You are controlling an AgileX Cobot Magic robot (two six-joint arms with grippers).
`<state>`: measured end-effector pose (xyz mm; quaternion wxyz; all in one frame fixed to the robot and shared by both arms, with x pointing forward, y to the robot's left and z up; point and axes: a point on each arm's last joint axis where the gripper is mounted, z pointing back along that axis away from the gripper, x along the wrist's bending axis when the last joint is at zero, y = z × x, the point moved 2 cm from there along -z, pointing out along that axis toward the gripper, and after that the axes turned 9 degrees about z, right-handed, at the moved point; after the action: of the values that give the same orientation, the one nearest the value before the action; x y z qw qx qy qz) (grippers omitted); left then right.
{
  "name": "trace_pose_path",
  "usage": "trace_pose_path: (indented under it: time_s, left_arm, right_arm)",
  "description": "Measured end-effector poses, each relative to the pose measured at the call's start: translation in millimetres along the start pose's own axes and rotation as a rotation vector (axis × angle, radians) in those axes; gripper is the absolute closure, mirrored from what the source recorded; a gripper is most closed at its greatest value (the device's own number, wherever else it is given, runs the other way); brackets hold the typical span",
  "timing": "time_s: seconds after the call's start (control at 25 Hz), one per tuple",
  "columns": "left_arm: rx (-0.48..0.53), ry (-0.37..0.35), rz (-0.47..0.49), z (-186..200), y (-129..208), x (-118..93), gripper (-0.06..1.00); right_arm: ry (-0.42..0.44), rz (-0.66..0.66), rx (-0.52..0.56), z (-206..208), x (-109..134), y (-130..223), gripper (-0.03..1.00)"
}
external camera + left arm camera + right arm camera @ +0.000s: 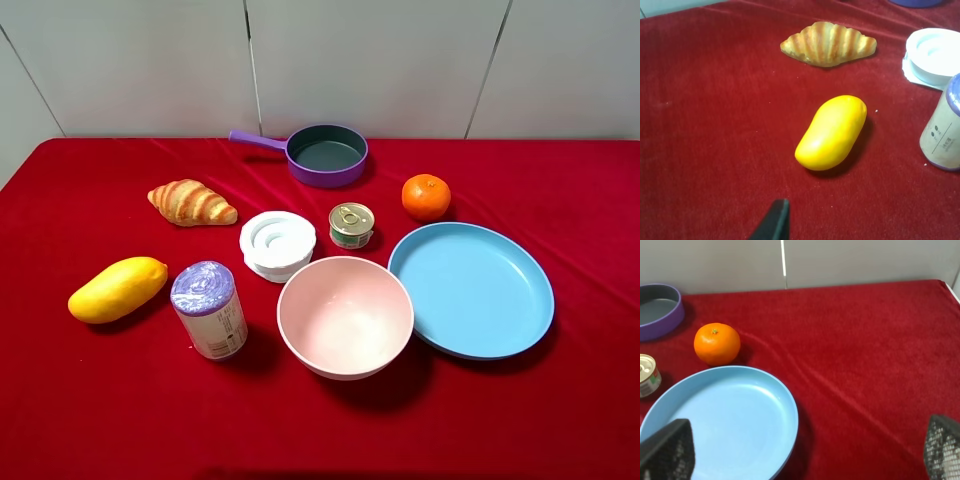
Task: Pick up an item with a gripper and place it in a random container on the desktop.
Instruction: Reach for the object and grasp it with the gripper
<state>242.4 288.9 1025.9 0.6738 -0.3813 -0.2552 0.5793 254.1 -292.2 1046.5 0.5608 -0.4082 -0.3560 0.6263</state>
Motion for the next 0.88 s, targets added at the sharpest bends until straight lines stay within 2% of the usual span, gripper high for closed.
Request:
trace_pose_path:
  time_s: [0.88]
  left_arm:
    - [0.0,0.0,0.0,0.0,0.0,0.0,-0.05]
  right_arm:
    - [0.006,-0.005,0.001,0.0,-0.7,0.1,0.27]
